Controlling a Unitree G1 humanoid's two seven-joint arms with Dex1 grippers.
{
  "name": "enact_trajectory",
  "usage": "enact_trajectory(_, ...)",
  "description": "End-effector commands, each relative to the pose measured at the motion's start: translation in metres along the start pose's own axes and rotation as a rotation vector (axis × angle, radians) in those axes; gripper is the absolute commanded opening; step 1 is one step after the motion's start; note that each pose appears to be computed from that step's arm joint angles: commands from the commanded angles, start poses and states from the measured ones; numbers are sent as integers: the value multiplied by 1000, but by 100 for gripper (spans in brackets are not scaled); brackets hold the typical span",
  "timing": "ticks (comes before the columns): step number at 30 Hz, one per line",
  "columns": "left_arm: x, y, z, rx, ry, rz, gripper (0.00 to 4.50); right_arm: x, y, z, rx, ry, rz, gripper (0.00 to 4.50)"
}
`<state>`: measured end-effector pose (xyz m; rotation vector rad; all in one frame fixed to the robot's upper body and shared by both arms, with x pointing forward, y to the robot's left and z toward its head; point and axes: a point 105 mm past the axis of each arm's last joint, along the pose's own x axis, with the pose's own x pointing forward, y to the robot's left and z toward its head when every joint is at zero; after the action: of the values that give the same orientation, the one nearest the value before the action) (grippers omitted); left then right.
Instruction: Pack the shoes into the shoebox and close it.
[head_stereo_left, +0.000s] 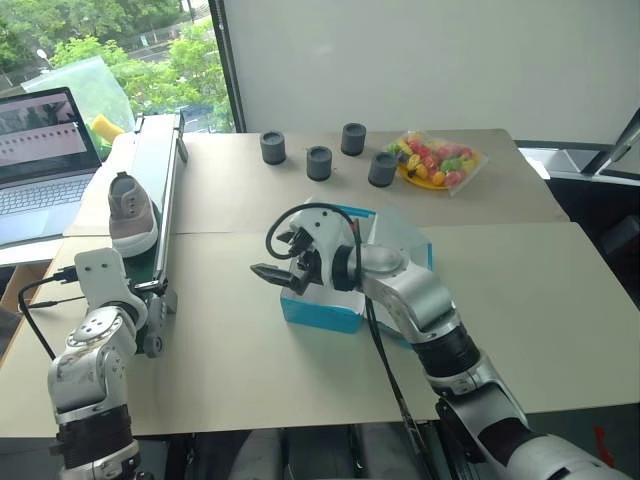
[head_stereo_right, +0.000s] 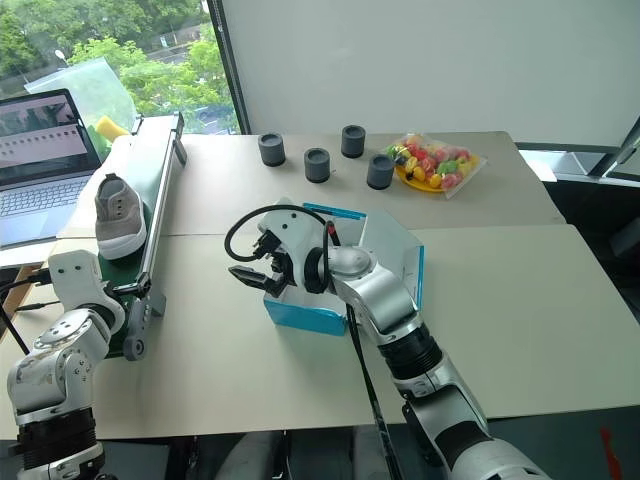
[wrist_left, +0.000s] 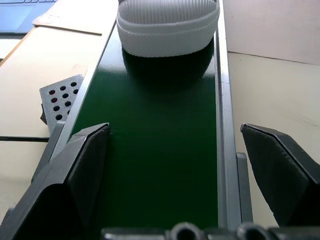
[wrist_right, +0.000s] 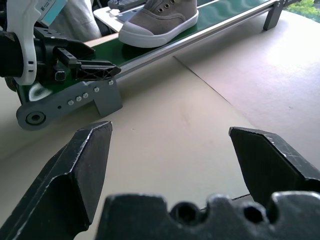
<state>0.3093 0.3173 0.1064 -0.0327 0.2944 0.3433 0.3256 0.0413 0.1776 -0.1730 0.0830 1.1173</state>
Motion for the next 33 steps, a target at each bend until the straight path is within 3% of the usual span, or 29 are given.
enact_trajectory(1, -1, 7, 14, 30, -48, 37, 450, -4, 0, 20, -16, -62, -3, 441)
enact_trajectory(10, 4, 10, 5, 27, -1, 113, 450, -4, 1, 21, -11, -69, -2, 441)
enact_trajectory(14, 4, 4, 10, 11, -36, 89, 348, -5, 0, 22, -11, -70, -8, 450)
enact_trajectory(15, 4, 3, 11, 15, -36, 81, 292, -5, 0, 22, -10, -71, -9, 450)
enact_trajectory(20, 6, 4, 11, 22, -29, 91, 134, -5, -2, 21, -10, -67, -18, 450)
enact_trajectory(33, 7, 3, 12, 92, -26, 109, 134, -5, -4, 17, -10, -52, -32, 450)
